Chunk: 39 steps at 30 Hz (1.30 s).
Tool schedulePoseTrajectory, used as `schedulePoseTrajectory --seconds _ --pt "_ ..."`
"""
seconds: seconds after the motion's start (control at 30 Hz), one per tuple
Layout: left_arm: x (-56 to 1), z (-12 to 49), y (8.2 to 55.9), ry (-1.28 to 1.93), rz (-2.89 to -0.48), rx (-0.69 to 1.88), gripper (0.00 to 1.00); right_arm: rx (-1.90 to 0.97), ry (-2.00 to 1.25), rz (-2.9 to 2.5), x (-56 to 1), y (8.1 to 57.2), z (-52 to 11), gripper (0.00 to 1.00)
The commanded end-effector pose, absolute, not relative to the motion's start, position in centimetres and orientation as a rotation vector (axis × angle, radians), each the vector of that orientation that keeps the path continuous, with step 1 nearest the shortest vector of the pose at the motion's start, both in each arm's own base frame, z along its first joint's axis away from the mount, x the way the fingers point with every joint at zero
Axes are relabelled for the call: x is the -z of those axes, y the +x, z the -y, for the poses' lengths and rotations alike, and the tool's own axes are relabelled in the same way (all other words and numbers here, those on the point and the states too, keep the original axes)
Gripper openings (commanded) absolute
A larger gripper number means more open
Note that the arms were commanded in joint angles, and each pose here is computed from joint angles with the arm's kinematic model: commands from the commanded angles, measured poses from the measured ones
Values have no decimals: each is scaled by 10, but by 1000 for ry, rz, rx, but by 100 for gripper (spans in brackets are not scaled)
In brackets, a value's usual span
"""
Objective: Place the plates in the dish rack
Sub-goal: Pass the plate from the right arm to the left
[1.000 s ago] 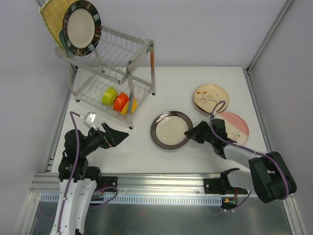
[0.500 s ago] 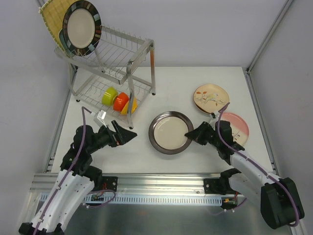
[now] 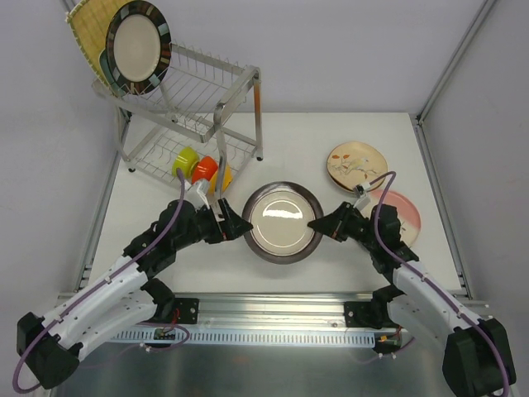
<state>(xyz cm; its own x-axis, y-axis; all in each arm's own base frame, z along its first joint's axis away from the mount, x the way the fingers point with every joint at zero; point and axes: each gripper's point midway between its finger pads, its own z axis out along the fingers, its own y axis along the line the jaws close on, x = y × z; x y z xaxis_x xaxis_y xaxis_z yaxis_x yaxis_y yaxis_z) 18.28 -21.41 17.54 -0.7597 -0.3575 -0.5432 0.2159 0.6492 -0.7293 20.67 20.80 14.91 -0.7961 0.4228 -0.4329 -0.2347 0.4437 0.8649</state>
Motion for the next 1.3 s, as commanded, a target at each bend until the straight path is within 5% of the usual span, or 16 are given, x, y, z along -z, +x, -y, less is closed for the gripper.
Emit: schedulePoseTrajectory --seconds 0.0,0.33,0.7,0.9,1.07,1.27 --pt "-204 226 201 -125 -2079 1070 92 -1555 -29 -1784 -230 201 -221 1" --pt "-201 260 195 -74 -2118 1106 79 -1600 -44 -1738 -236 195 -221 1" --pt "-205 261 191 -112 -2095 1133 38 -1581 -17 -1747 -226 196 -219 1" --pt "-206 269 190 -101 -2088 1163 35 -1589 -8 -1744 -226 197 -219 1" --pt "-200 273 190 -94 -2113 1157 44 -1590 -9 -1738 -227 197 -219 0" --pt "-202 276 191 -85 -2107 1160 30 -1578 -6 -1744 -224 197 -218 1"
